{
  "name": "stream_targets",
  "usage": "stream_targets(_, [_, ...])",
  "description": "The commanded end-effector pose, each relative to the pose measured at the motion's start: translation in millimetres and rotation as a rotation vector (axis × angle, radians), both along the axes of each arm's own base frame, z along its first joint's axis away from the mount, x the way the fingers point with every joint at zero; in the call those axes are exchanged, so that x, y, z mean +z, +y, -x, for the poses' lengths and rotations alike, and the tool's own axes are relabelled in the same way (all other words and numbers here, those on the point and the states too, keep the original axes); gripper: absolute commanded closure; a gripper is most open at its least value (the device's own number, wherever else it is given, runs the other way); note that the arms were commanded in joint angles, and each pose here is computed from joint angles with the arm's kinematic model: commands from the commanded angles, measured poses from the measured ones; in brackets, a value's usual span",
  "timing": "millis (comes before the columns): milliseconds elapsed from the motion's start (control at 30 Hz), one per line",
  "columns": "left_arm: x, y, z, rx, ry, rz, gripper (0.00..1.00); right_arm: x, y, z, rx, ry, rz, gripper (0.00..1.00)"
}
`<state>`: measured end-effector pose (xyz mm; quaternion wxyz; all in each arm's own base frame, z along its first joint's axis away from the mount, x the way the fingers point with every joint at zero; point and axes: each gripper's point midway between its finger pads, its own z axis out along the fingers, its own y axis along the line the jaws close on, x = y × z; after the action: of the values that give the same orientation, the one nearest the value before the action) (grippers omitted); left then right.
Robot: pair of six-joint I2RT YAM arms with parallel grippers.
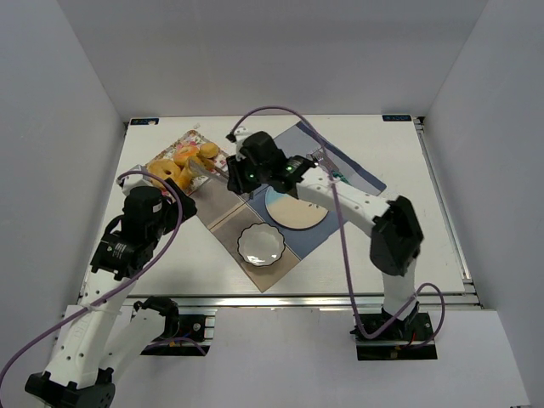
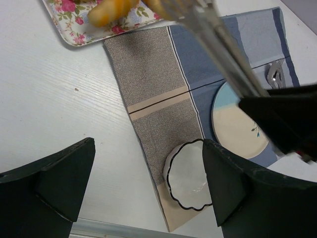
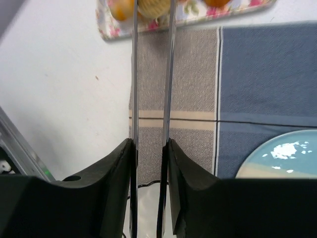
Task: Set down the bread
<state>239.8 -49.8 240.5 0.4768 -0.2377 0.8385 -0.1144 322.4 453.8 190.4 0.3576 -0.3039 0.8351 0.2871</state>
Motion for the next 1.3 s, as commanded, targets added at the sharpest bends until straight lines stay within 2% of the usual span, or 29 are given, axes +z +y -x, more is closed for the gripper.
stream_targets(0, [-2.1,-1.0,-4.5,0.012,-0.002,0.008,0.02,50.0,-28.1,-11.7,-0.071,-0.099,-0.128,0.74])
stream_targets(33, [-4.6,-1.6,-6.1,0.014,0.004,0.008,0.02,66.1,-43.7,-11.0,-0.092,-0.121,-0.149,0.74])
stream_targets(67, [-6.8,-2.4,-7.5,0.013,0.009,0.009,0.02,64.8,-54.1,-9.2,-0.105,-0.121,-0.143,0.74])
stream_targets(100, [-8.8,-2.6,-9.1,0.02,0.011,0.013,0.02,42.4,-72.0,-8.0,-0.149,-0.101,-0.093,0.74])
stream_targets(167, [-18.4,-5.6,-14.0,0.014,0.032,0.011,0.02,52.9,-106.2,-5.2,-0.22,-0.123,-0.099,0.74])
stream_targets(333, [-35.6,-20.2,-28.2,-0.035,0.065,0.027,0.02,11.3,-196.6,23.7,-0.405,-0.058,-0.062,0.73])
stream_targets(433, [-43.1,-22.4,-36.2,-0.036,0.075,0.02,0.02,0.6,-231.3,35.6,-0.49,-0.051,-0.064,0.71])
stream_targets(467, [-45.7,-23.1,-37.5,-0.037,0.079,0.019,0.02,-19.2,-241.1,44.7,-0.509,-0.015,-0.034,0.71])
stream_targets(667, [-58.0,-29.8,-44.1,-0.063,0.109,0.018,0.02,-52.2,-262.8,62.2,-0.55,0.047,0.031,0.64])
stream_targets(767, [-59.5,-29.2,-42.6,-0.06,0.116,0.018,0.02,-56.2,-265.4,63.1,-0.557,0.057,0.054,0.53])
stream_targets(1067, [-43.9,-20.1,-27.6,-0.034,0.09,0.02,0.02,-21.7,-264.9,52.5,-0.557,-0.011,0.037,0.42])
stream_targets(1267, [-34.2,-14.6,-16.3,-0.023,0.069,0.025,0.02,4.5,-254.2,45.3,-0.515,-0.054,-0.005,0.43])
